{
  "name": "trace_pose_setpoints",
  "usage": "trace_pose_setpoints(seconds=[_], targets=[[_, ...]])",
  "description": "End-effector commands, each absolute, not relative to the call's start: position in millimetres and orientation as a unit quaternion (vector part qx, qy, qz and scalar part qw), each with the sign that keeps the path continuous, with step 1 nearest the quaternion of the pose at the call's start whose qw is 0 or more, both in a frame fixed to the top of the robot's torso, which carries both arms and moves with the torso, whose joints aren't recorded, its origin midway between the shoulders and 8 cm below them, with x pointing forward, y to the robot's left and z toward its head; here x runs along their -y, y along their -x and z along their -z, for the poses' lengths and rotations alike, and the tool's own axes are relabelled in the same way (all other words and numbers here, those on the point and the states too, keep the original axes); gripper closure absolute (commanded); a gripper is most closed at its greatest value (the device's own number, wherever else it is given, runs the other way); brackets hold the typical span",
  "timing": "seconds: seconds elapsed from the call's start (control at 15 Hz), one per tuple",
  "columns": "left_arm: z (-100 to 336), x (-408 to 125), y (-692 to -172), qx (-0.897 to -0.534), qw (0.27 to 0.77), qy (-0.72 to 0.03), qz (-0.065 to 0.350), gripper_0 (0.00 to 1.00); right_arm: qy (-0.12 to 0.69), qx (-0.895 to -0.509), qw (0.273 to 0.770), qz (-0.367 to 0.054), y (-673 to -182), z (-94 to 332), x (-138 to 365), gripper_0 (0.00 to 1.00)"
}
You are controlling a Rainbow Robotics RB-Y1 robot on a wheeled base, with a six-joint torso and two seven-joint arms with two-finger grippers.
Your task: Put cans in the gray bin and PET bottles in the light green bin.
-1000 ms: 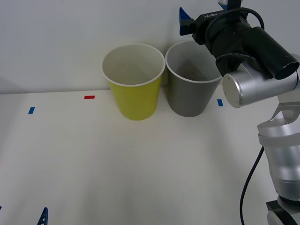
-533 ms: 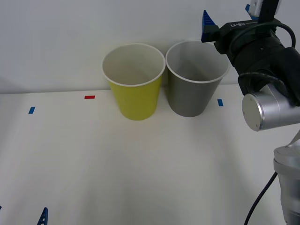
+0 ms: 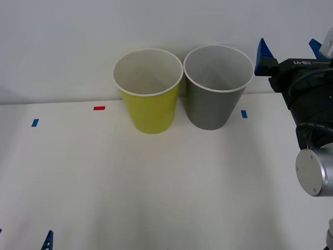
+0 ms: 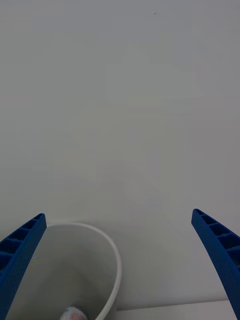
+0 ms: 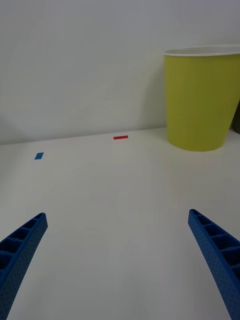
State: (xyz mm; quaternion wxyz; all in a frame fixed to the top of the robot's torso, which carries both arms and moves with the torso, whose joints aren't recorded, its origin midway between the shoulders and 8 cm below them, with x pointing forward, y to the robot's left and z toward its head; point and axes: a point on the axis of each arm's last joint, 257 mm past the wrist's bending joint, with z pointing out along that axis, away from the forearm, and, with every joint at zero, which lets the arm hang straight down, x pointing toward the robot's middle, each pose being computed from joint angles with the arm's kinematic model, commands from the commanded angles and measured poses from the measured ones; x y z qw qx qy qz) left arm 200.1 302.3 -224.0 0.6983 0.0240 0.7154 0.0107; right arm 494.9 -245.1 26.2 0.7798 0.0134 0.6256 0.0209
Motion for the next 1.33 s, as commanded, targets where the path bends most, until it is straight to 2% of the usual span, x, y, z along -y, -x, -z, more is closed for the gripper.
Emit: trace_pose_setpoints(seconds=[0.07, 0.73, 1.33], targets=[[224.0, -302.3, -200.1, -0.715, 0.698, -0.024, -0.011, 0.03, -0.032, -0.625, 0.780, -0.021, -474.4, -5.9, 256.5, 0.00], [224.0, -302.3, -200.1, -0.715, 0.698, -0.024, -0.011, 0.03, -0.020, -0.612, 0.790, -0.031, -406.1, 59.1, 258.9, 0.00], [224.0, -302.3, -200.1, -0.715, 0.698, -0.024, -0.011, 0.03, -0.003, -0.626, 0.780, -0.008, -330.7, 105.6, 275.5, 0.00]])
